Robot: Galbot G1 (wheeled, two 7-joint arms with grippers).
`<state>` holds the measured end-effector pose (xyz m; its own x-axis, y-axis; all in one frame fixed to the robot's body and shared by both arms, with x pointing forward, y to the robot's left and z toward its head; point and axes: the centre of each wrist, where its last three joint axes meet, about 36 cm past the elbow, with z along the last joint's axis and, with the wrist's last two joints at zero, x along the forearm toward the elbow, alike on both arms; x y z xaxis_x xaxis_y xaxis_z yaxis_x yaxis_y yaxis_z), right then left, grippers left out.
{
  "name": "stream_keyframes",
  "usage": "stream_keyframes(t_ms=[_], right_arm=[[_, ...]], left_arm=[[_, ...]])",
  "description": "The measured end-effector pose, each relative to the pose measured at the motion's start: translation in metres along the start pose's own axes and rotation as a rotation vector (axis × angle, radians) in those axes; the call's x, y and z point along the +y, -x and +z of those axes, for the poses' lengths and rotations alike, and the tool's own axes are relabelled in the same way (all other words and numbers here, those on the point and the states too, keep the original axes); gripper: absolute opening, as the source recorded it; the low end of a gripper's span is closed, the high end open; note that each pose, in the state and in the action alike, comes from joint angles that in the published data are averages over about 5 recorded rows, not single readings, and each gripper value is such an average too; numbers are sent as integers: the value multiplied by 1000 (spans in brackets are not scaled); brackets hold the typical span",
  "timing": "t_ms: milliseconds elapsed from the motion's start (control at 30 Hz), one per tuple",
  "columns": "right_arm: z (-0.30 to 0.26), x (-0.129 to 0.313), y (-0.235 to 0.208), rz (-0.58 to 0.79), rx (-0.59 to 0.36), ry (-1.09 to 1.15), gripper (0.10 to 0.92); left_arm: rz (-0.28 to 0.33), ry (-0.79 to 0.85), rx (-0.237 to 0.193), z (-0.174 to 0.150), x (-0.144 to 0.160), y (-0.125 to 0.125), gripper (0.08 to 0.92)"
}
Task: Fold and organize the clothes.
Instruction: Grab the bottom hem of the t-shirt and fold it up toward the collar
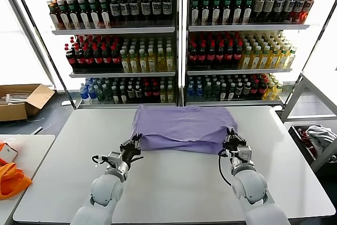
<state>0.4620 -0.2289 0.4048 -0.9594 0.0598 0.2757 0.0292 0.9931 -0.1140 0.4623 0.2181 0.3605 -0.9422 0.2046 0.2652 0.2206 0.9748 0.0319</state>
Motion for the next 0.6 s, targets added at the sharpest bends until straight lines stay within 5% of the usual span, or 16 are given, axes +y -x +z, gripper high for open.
stream_keyframes(t_ms=[600], right_arm=[[-15,-11,-20,56,78,81,813]], left_arm=[[-35,21,32,-20,2,-12,773]])
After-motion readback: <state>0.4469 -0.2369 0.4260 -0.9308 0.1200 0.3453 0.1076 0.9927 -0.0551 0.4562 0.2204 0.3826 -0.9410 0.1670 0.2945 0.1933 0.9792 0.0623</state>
